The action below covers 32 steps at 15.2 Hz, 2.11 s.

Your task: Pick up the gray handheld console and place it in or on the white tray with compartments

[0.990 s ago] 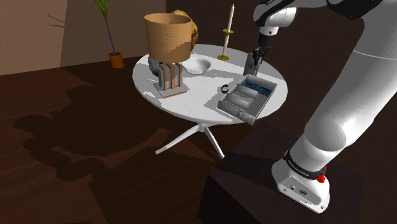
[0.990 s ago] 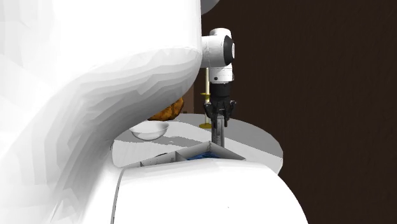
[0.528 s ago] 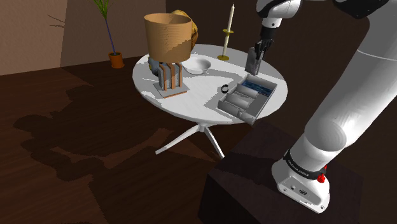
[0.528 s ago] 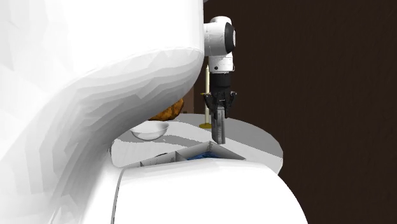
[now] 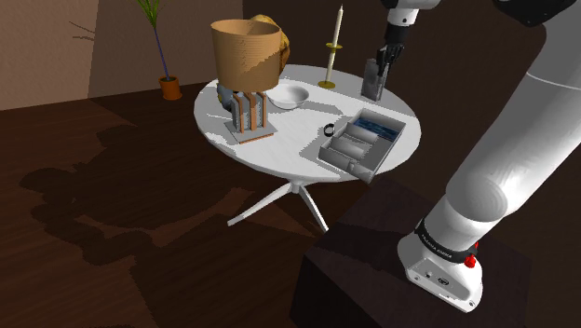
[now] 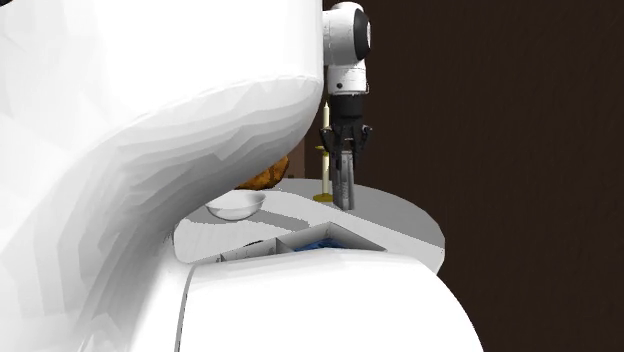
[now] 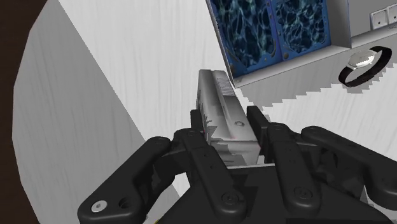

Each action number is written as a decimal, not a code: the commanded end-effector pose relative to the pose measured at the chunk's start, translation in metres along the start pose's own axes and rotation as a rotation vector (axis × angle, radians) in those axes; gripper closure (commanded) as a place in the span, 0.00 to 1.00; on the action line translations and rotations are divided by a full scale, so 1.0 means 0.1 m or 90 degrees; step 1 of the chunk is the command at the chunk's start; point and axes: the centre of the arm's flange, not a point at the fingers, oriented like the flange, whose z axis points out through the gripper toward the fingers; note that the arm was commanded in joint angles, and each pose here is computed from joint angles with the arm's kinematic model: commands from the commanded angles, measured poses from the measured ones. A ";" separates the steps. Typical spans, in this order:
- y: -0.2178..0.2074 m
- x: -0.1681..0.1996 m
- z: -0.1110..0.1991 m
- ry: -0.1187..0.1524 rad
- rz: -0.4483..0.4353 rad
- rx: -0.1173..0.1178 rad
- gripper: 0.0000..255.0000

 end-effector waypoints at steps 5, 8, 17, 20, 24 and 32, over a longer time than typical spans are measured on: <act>0.02 -0.01 -0.29 0.000 0.000 0.000 1.00; -0.28 -0.26 -0.37 0.000 0.000 0.000 1.00; -1.19 -0.99 -0.60 0.000 0.000 0.000 1.00; -1.49 -1.23 -0.68 0.000 0.000 0.000 1.00; -1.90 -1.57 -0.78 0.000 0.000 0.000 1.00; -1.91 -1.57 -0.36 0.000 0.000 0.000 1.00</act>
